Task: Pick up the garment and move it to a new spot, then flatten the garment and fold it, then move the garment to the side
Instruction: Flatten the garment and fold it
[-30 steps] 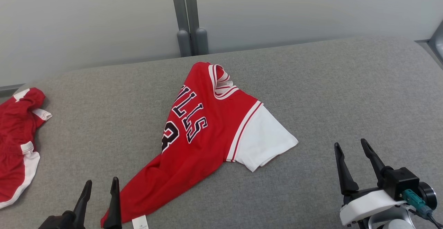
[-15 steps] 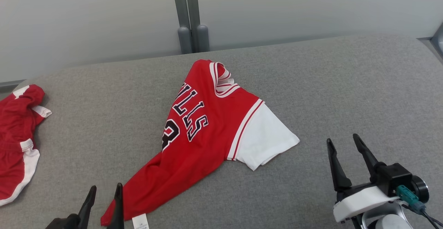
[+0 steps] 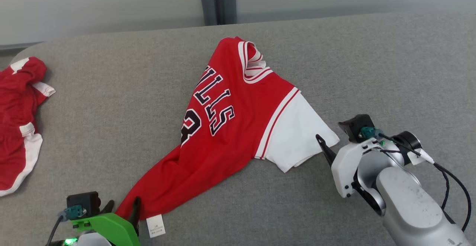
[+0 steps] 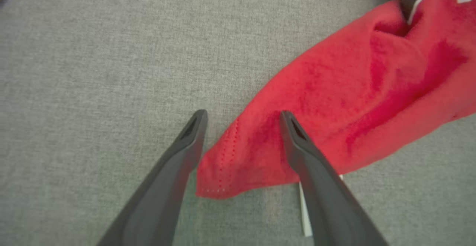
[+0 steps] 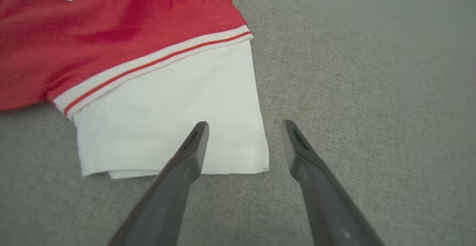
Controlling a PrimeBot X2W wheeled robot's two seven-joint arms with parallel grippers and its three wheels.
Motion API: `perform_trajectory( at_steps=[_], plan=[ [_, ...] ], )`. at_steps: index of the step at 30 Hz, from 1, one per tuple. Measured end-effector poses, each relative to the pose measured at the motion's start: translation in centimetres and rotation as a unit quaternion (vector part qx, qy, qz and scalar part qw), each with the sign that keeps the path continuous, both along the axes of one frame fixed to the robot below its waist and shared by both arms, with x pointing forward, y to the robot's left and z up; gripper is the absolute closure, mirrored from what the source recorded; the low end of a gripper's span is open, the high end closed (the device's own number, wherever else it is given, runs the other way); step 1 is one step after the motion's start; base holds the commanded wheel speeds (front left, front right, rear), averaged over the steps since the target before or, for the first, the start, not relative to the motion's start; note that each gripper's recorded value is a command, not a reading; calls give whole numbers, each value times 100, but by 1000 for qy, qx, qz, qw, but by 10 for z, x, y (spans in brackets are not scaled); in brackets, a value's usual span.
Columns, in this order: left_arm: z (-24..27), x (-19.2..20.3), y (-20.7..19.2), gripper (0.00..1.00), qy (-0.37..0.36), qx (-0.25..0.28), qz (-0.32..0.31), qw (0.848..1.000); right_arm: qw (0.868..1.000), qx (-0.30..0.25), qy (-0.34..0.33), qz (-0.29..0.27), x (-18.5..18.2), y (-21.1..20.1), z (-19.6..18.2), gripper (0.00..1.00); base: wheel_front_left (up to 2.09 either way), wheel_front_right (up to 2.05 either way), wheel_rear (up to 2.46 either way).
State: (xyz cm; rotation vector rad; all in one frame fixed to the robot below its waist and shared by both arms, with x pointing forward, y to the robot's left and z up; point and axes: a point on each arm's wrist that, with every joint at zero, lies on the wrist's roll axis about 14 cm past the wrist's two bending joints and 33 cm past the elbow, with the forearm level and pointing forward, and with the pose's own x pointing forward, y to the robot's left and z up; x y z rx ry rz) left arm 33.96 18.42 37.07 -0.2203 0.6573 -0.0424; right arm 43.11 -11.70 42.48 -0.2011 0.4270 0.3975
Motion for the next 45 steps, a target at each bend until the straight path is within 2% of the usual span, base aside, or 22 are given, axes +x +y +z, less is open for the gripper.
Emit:
perform_trajectory(
  at_steps=[6,18,19,20,21,24,27,30,32,34,36,40,45],
  plan=[
    [-7,-11,3,0,44,-10,11,999,997,-29,63,12,8,6,-34,0,0,0,0],
    [-24,-22,3,2,86,-28,7,996,994,-27,104,19,8,14,-60,0,0,0,0],
    [-25,-23,0,51,91,-34,1,995,994,-26,108,20,7,15,-60,62,0,0,0],
    [-26,-23,-1,67,93,-35,-3,995,993,-23,110,21,7,17,-60,98,0,0,0],
    [-27,-24,-2,100,96,-38,-6,995,993,-12,113,19,6,19,-59,100,0,0,0],
    [-26,-25,-7,100,100,-59,-10,993,992,14,123,19,1,26,-55,100,0,0,0],
    [-15,-24,-17,100,84,-88,-16,992,991,67,118,8,0,29,-38,100,0,0,0],
    [13,-14,-30,100,39,-118,-32,992,985,142,94,-4,3,28,-5,100,0,0,0],
    [51,5,-35,100,-19,-132,-45,990,980,192,59,-5,10,20,35,100,0,0,0],
    [88,18,-41,100,-72,-143,-66,985,969,243,29,-2,10,11,74,100,0,0,0],
    [134,27,-54,100,-134,-160,-98,973,961,276,-14,1,8,-6,118,100,0,0,0],
    [213,34,-72,100,-228,-180,-161,943,942,314,-119,11,-1,-40,208,100,0,0,0],
    [278,52,-76,100,-297,-165,-209,917,925,322,-200,24,-6,-65,280,100,0,0,0]
  ],
)
